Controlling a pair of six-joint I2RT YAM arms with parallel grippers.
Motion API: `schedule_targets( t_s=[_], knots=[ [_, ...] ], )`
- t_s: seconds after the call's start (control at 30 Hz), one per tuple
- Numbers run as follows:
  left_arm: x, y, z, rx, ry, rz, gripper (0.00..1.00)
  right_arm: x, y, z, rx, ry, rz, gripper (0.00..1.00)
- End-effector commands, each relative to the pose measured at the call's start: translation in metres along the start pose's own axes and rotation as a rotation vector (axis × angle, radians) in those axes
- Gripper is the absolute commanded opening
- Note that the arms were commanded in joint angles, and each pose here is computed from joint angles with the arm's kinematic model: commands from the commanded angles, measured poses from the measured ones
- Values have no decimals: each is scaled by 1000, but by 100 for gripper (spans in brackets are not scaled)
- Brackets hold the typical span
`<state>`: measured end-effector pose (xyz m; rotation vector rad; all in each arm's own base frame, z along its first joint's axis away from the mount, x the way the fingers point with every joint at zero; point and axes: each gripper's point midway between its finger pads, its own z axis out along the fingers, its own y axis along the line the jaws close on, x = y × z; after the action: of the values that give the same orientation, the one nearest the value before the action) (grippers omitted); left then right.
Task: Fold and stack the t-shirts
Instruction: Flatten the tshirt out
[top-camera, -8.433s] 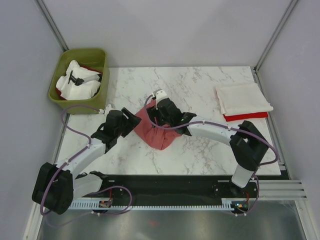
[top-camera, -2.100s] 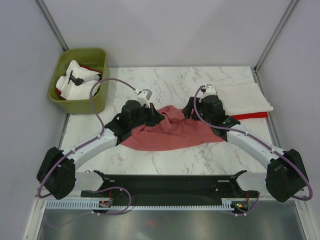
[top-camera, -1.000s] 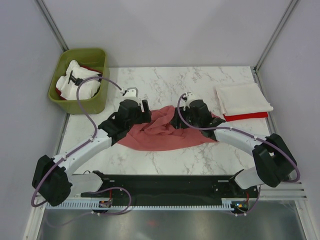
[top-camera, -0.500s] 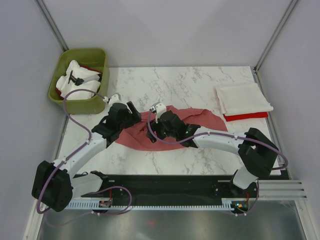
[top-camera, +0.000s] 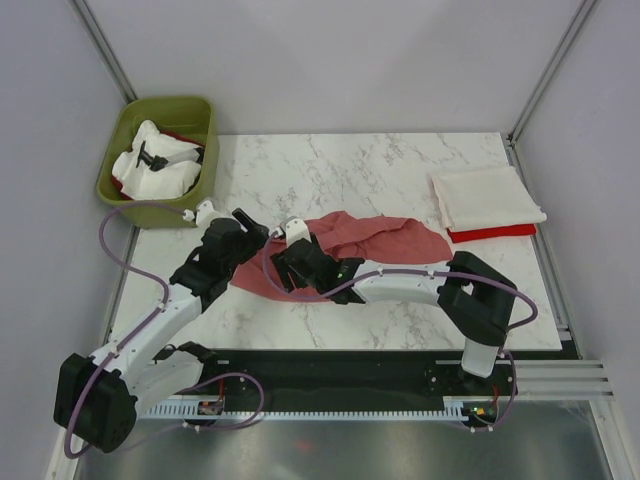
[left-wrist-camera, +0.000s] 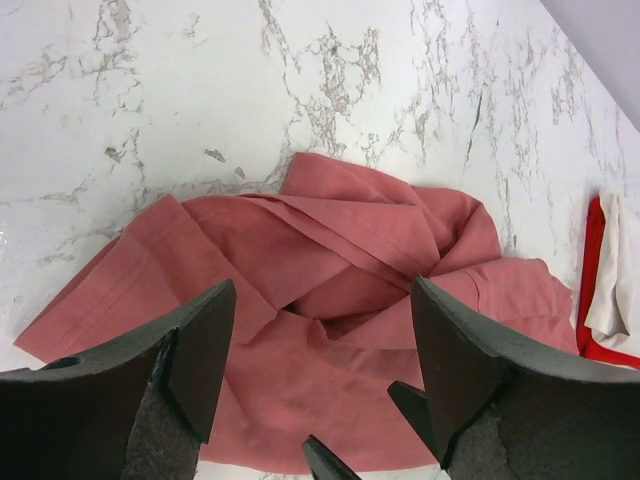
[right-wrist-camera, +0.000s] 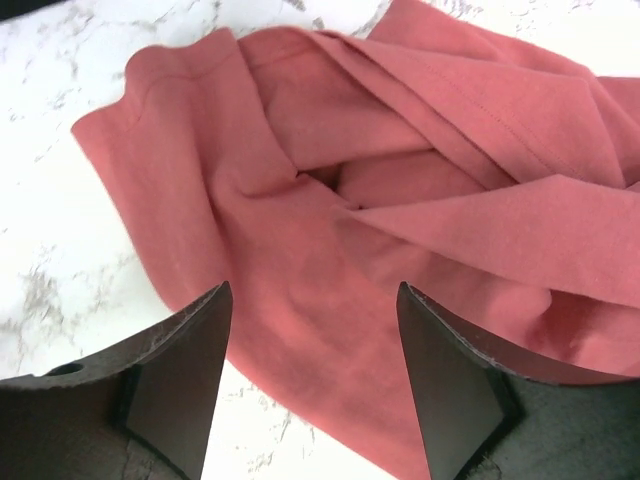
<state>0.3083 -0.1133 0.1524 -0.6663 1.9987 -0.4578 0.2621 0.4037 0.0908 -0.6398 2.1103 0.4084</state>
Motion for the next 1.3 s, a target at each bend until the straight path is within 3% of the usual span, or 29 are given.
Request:
schedule_targets(
  t_s=[0.0, 0.3, 0.53, 0.73, 0.93, 1.03, 1.27],
  knots=[
    [-14, 4, -1, -28, -69, -75, 77, -20, -9, 10, 104, -64, 64, 75],
    [-16, 2, -3, -18, -75, -70, 77, -9, 3, 36, 54, -32, 172, 81],
    [-16, 2, -4, -15, -73, -68, 77, -4, -57, 44, 186, -22, 278, 79],
    [-13, 1, -1, -15, -58, -54, 77, 0, -96, 43, 230, -17, 346, 62],
    [-12, 1, -1, -12, -55, -47, 77, -4, -89, 40, 184, -15, 338, 57],
    [-11, 0, 0, -11, -52, -42, 76, -7, -86, 38, 161, -17, 320, 63],
    [-9, -2, 1, -1, -38, -32, 76, -14, -72, 40, 127, -5, 239, 62]
  ],
)
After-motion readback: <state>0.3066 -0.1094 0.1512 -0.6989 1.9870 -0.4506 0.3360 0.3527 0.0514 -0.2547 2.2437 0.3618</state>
